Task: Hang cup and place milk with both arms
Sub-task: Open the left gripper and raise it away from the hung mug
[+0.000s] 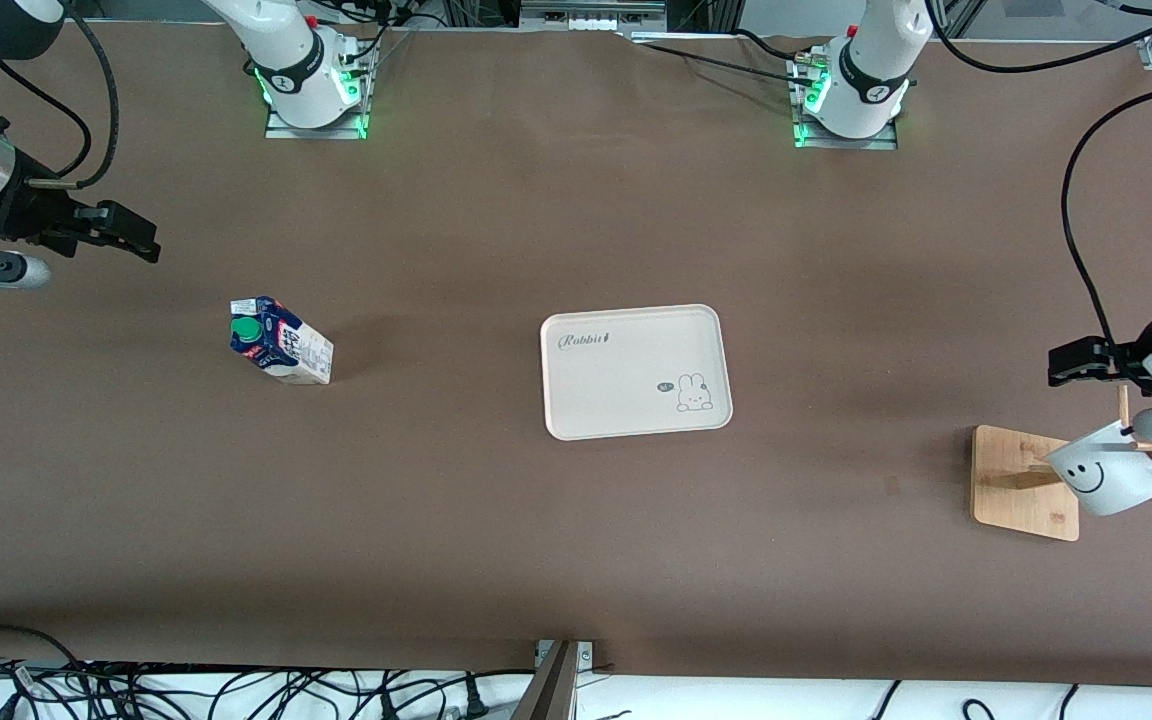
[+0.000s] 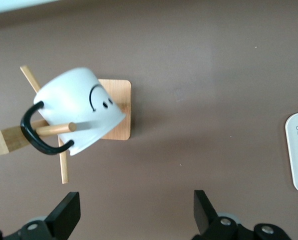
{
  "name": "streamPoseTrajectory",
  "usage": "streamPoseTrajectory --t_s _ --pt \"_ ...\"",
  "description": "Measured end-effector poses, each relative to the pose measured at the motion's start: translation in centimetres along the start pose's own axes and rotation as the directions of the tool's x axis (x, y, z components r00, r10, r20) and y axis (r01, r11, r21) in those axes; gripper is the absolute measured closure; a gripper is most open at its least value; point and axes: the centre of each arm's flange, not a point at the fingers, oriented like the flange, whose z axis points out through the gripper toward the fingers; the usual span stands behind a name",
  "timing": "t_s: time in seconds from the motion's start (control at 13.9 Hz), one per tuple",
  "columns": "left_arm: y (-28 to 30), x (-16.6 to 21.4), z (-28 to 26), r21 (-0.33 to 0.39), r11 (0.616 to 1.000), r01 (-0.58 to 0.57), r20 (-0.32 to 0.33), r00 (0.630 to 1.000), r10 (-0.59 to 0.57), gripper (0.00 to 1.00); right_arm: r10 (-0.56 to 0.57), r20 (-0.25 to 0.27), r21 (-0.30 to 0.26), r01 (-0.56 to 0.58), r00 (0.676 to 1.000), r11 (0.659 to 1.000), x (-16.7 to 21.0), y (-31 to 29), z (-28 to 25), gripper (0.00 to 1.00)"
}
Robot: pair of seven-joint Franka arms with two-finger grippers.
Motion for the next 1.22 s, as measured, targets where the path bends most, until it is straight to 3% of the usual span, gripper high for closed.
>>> streamPoseTrajectory --t_s 0.29,0.65,1.08,1.22 --pt "4.5 -0.8 -3.9 0.013 0.998 -0.065 -0.012 0.998 0.065 0.0 0.0 0.0 0.0 0.0 1.0 1.0 0.0 0.0 0.0 0.0" --pt "4.4 -5.2 -9.1 -0.015 0.998 -0.066 -0.008 0.998 0.066 0.0 0.001 0.0 0.0 -0.001 1.0 1.0 0.0 0.0 0.0 0.0" --pt "4.5 -10.4 -7.7 -0.085 0.996 -0.005 -0.03 1.0 0.002 0.0 0.001 0.0 0.0 -0.001 1.0 1.0 0.0 0.1 0.0 0.0" --pt "5.2 -11.8 -7.8 -0.077 0.997 0.015 -0.027 0.999 -0.017 0.0 0.001 0.0 0.0 -0.001 1.0 1.0 0.0 0.1 0.0 0.0"
